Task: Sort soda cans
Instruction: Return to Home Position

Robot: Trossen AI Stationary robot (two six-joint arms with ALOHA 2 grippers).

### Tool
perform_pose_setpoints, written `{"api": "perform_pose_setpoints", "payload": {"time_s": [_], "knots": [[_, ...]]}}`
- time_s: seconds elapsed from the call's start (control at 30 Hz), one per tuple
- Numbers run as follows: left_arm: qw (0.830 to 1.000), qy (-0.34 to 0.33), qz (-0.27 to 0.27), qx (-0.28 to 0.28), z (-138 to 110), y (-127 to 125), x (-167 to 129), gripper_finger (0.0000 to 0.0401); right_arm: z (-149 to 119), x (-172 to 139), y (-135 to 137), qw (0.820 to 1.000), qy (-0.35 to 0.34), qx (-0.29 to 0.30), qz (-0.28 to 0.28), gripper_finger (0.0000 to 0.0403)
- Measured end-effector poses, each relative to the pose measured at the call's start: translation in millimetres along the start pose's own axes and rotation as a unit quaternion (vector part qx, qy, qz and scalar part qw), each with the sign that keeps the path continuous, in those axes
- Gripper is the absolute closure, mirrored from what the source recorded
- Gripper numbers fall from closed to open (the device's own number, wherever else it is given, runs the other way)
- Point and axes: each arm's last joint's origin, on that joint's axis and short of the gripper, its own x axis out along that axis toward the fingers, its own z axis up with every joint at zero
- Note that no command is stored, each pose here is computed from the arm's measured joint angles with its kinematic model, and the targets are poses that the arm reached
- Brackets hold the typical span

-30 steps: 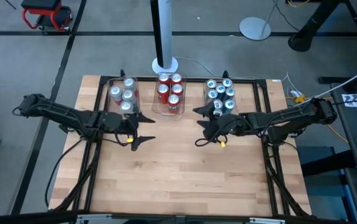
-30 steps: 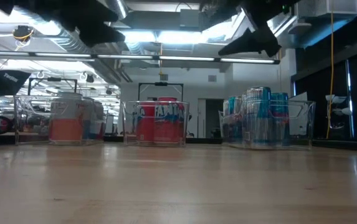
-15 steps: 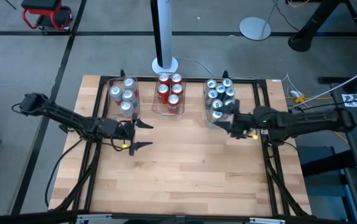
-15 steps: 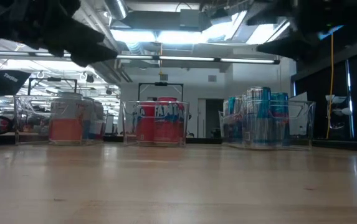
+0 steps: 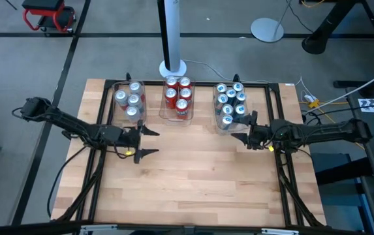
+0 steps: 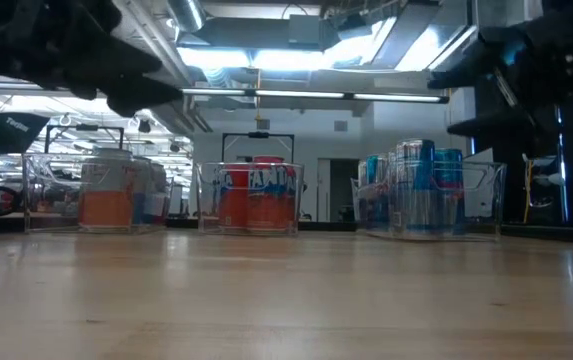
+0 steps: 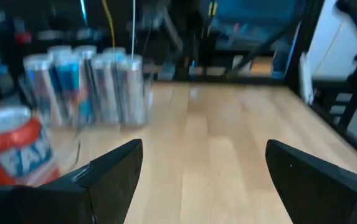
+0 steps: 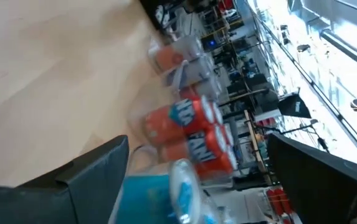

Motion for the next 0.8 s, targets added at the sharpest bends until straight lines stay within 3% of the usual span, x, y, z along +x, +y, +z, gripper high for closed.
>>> {"api": "perform_pose_setpoints", "payload": {"time_s": [0.33, 0.53, 0.8], "knots": [[0.995, -0.088, -0.042, 0.015, -21.0, 6.4, -22.8, 0.0074, -10.1, -15.4, 16.6, 0.998, -0.056, 0.005, -0.026, 0.0023], [0.987, -0.098, -0.123, 0.036, -18.8, 2.4, -26.9, 0.0074, -14.4, -23.7, 23.8, 0.995, -0.092, 0.007, -0.049, 0.0023], [0.992, -0.085, -0.093, 0.029, -18.0, 13.3, -34.5, 0.0074, -17.8, -32.6, 26.3, 0.994, -0.096, 0.013, -0.049, 0.0023]]}}
